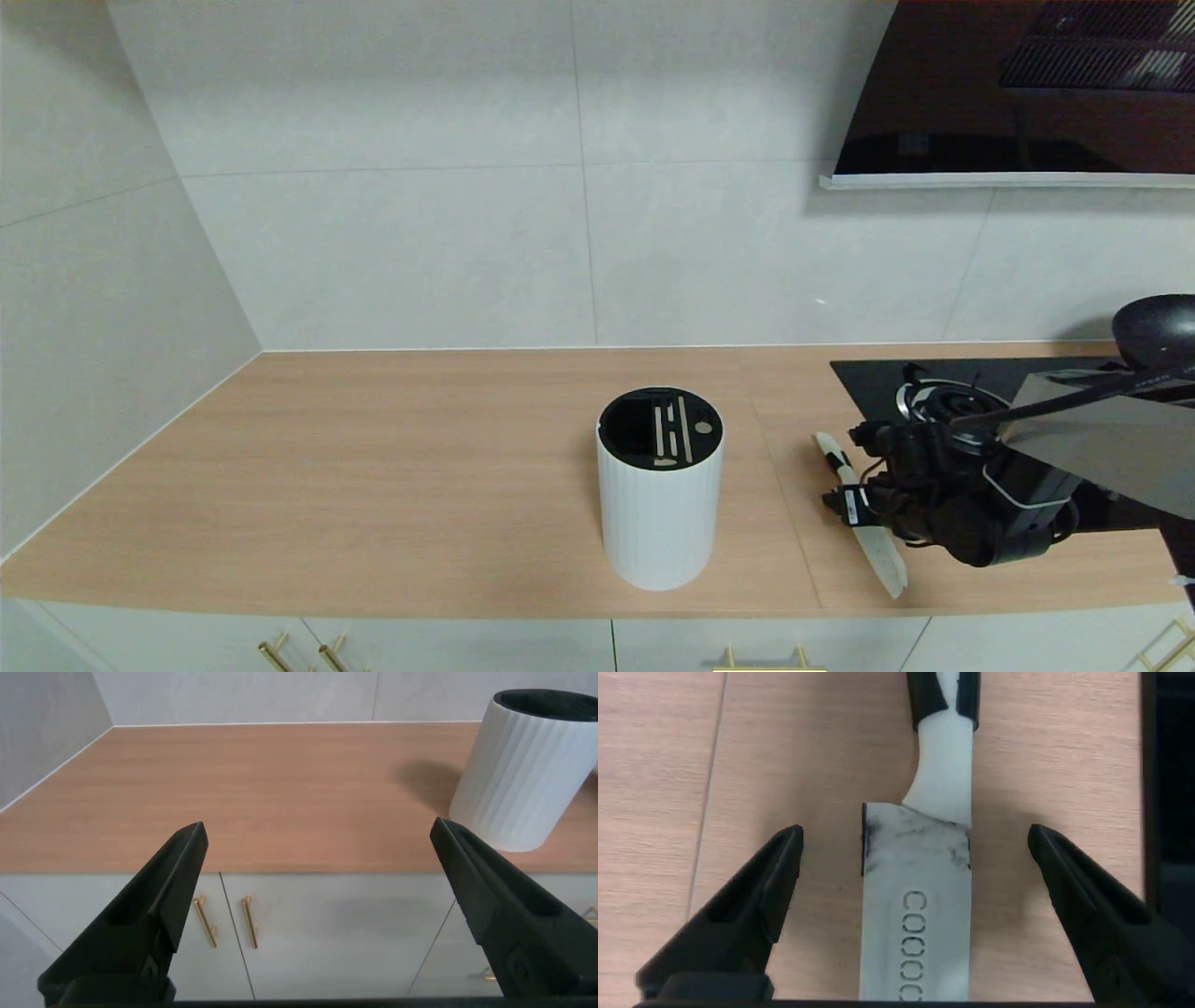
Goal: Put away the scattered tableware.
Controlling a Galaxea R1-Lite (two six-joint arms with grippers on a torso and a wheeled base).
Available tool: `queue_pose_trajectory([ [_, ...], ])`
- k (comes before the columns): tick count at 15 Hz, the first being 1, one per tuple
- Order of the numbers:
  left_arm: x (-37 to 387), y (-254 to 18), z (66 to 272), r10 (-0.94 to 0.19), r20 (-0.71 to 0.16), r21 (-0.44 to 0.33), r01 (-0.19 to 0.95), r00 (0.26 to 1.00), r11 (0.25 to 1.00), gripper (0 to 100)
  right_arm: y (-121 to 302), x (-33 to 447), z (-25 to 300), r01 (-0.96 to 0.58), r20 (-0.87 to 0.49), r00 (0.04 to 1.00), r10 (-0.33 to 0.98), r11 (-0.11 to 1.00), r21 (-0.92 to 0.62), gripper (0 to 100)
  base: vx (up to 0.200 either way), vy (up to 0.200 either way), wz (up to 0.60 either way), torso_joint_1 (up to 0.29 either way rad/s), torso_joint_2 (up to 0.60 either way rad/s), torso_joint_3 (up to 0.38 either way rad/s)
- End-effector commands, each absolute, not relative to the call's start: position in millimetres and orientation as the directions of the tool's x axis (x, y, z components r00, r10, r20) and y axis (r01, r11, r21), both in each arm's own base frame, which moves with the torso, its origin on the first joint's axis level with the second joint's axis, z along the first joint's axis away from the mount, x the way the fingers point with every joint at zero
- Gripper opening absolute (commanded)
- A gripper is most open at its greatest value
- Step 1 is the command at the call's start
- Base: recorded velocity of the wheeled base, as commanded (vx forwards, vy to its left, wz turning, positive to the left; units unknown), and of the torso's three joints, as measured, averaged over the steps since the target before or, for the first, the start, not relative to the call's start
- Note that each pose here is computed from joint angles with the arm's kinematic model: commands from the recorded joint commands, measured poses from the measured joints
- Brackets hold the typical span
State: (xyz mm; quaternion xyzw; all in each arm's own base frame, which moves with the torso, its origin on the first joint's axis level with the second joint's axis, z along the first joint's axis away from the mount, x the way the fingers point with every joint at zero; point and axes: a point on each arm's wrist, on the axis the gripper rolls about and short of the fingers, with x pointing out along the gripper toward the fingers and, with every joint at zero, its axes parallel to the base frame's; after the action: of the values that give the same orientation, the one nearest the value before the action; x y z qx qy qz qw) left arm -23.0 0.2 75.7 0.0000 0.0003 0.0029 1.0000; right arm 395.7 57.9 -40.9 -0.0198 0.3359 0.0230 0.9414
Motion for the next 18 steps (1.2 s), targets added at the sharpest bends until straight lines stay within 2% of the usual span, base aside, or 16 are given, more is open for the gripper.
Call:
queue_pose_trajectory([
  [1, -23, 0, 76, 0.006, -0.002, 0.000, -0.006, 1.000, 1.000, 100, 58, 396, -46, -0.058, -0.641, 0.767, 0.029, 0.998, -0.024, 0, 0.000, 0.000, 0.00, 0.000, 0.00, 0.000],
  [8, -23, 0, 76, 0.006, -0.002, 0.000, -0.006, 1.000, 1.000, 100, 59, 396, -41, -0.056, -0.633, 0.773, 0.030, 0.998, -0.021, 0, 0.000, 0.000, 0.00, 0.000, 0.00, 0.000],
  [9, -23, 0, 76, 0.006, -0.002, 0.000, -0.006, 1.000, 1.000, 100, 58, 390, -12, -0.037, -0.592, 0.805, 0.030, 0.999, 0.001, 0, 0.000, 0.000, 0.00, 0.000, 0.00, 0.000],
  [13, -23, 0, 76, 0.006, -0.002, 0.000, -0.006, 1.000, 1.000, 100, 53, 357, 59, -0.046, -0.494, 0.867, 0.058, 0.998, 0.037, 0, 0.000, 0.000, 0.00, 0.000, 0.00, 0.000],
  [15, -23, 0, 76, 0.006, -0.002, 0.000, -0.006, 1.000, 1.000, 100, 54, 351, 74, -0.052, -0.463, 0.884, 0.065, 0.998, 0.041, 0, 0.000, 0.000, 0.00, 0.000, 0.00, 0.000],
  [16, -23, 0, 76, 0.006, -0.002, 0.000, -0.006, 1.000, 1.000, 100, 62, 338, 96, -0.082, -0.414, 0.906, 0.094, 0.996, 0.046, 0, 0.000, 0.000, 0.00, 0.000, 0.00, 0.000],
  [18, -23, 0, 76, 0.006, -0.002, 0.000, -0.006, 1.000, 1.000, 100, 71, 322, 121, -0.120, -0.353, 0.926, 0.131, 0.991, 0.052, 0, 0.000, 0.000, 0.00, 0.000, 0.00, 0.000],
])
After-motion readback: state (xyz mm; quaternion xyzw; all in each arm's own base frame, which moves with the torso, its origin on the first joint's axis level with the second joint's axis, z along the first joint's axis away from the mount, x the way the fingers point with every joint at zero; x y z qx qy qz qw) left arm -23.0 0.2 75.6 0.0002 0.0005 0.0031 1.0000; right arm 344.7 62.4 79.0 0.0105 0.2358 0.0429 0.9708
